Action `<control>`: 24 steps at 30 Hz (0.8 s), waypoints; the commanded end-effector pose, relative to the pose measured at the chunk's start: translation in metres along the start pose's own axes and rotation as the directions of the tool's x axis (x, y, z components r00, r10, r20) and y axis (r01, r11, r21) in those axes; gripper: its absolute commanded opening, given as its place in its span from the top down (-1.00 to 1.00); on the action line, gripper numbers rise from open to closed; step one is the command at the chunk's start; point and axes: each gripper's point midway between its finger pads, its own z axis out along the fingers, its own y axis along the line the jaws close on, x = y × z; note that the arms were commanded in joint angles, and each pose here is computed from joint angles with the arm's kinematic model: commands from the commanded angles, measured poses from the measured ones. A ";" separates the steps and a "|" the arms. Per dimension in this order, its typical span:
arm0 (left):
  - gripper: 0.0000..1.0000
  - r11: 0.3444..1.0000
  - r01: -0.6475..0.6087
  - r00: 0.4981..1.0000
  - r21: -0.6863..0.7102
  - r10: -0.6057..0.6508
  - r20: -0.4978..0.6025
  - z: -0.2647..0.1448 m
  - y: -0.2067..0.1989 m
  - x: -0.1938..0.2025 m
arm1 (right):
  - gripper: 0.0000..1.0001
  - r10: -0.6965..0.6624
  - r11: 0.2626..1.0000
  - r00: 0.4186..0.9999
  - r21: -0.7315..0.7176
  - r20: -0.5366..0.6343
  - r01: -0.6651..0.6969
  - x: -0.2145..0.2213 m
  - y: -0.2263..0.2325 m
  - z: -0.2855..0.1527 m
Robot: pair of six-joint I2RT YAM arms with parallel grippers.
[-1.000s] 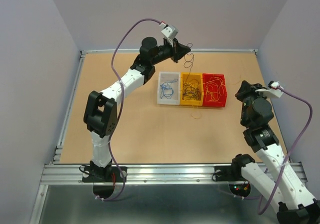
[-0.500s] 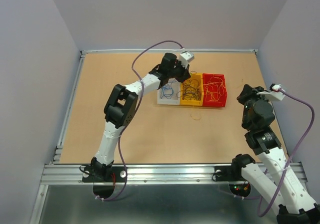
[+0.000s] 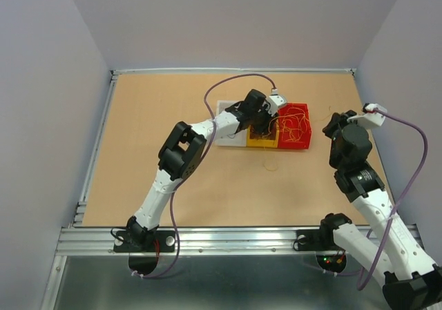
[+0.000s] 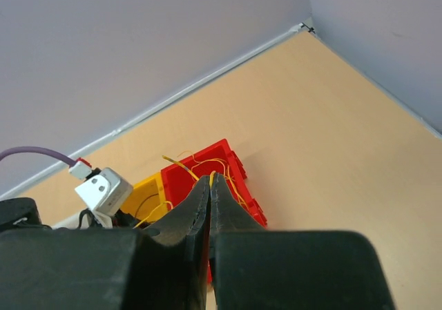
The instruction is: Untangle the cables
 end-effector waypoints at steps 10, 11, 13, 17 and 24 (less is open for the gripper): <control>-0.25 0.993 -0.029 0.968 -0.111 0.056 0.243 -0.102 0.010 -0.117 | 0.99 0.067 0.995 0.977 0.057 0.201 -0.080 -0.116 0.023 0.002; -0.25 0.994 -0.030 0.966 -0.108 0.056 0.251 -0.105 0.009 -0.121 | 0.99 0.067 0.996 0.977 0.048 0.203 -0.079 -0.121 0.027 0.003; -0.26 0.994 -0.024 0.964 -0.111 0.052 0.261 -0.109 0.010 -0.126 | 0.99 0.090 0.995 0.971 0.011 0.222 -0.095 -0.139 0.036 -0.001; -0.27 0.996 0.013 0.956 -0.092 0.015 0.293 -0.119 0.015 -0.137 | 0.99 0.112 0.993 0.968 -0.061 0.224 -0.101 -0.157 0.060 0.003; -0.27 0.996 0.037 0.946 -0.078 -0.010 0.323 -0.143 0.024 -0.140 | 0.99 0.121 0.988 0.966 -0.117 0.227 -0.096 -0.182 0.101 0.026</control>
